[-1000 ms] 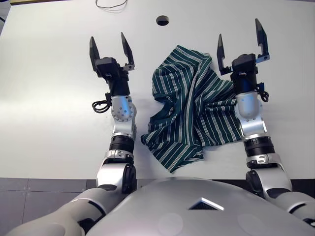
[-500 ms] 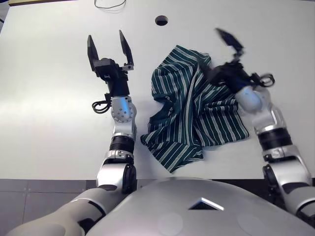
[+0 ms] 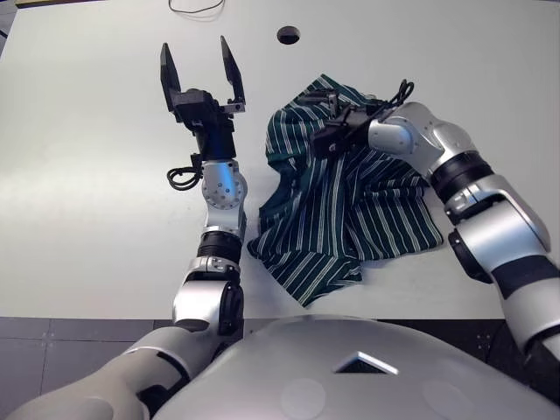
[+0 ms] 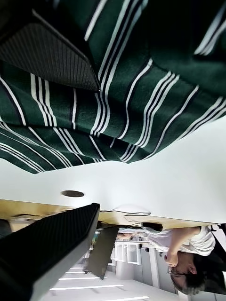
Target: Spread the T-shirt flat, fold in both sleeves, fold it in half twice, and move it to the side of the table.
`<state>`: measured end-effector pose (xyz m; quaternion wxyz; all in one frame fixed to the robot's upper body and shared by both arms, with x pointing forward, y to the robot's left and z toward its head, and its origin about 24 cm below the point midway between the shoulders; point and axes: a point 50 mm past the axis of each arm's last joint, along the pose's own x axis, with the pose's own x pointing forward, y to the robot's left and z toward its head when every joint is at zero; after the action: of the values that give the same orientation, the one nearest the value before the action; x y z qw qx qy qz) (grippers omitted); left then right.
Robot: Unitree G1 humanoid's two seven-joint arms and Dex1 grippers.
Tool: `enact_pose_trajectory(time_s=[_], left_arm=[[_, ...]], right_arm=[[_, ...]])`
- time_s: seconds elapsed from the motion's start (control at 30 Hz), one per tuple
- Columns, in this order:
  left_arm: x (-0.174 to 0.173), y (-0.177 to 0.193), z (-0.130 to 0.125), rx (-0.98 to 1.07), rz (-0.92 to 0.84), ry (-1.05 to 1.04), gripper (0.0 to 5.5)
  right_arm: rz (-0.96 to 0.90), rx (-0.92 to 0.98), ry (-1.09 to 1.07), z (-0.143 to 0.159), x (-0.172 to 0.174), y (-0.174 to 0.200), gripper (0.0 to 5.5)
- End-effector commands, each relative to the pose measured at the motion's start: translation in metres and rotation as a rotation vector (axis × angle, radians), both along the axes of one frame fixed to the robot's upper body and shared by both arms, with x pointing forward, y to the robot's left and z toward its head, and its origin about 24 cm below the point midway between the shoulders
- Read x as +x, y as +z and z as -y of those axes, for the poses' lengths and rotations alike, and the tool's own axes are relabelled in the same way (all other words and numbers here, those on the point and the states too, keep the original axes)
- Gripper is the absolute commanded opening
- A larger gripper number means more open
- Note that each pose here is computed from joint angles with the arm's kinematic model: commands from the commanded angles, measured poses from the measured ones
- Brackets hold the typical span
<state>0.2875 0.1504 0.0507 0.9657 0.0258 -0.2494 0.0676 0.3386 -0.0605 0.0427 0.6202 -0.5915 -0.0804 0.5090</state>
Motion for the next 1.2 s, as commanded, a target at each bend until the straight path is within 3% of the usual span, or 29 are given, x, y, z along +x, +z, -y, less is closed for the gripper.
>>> enact_pose_trajectory(time_s=[0.03,0.17,0.33,0.4,0.5,0.6,0.67,0.73,0.8,0.9,0.97,1.2], left_arm=[[0.003,0.009,0.002,0.011,0.038,-0.021,4.25],[0.003,0.014,-0.003,0.024,0.055,-0.018,4.25],[0.002,0.020,-0.018,0.084,0.072,0.007,4.25],[0.002,0.022,-0.024,0.097,0.076,0.017,4.25],[0.003,0.024,-0.026,0.140,0.079,0.013,4.25],[0.005,0.026,-0.023,0.276,0.071,-0.033,4.25],[0.006,0.026,-0.022,0.413,0.058,-0.056,4.25],[0.008,0.023,-0.028,0.484,0.022,-0.044,4.25],[0.013,0.021,-0.032,0.553,-0.020,-0.031,4.25],[0.020,0.017,-0.029,0.676,-0.066,-0.058,4.25],[0.022,0.016,-0.029,0.707,-0.084,-0.067,4.25],[0.027,0.014,-0.023,0.754,-0.088,-0.089,4.25]], right_arm=[[-0.076,0.019,-0.408,0.028,0.018,-0.019,4.34],[-0.016,0.145,-0.844,0.083,0.043,0.000,4.34],[0.032,0.253,-1.255,0.159,0.043,0.012,4.34],[0.029,0.318,-1.340,0.172,0.041,0.014,4.34],[0.038,0.506,-1.356,0.166,0.048,0.026,4.34],[0.118,0.813,-1.240,0.147,0.062,0.060,4.34],[0.234,0.927,-1.015,0.134,0.061,0.084,4.34],[0.301,0.843,-0.691,0.123,0.040,0.084,4.34],[0.275,0.662,-0.419,0.117,-0.005,0.067,4.34],[0.119,0.329,-0.175,0.124,-0.084,0.032,4.34],[0.051,0.177,-0.090,0.130,-0.114,0.024,4.34],[0.009,-0.032,0.002,0.120,-0.127,0.015,4.34]])
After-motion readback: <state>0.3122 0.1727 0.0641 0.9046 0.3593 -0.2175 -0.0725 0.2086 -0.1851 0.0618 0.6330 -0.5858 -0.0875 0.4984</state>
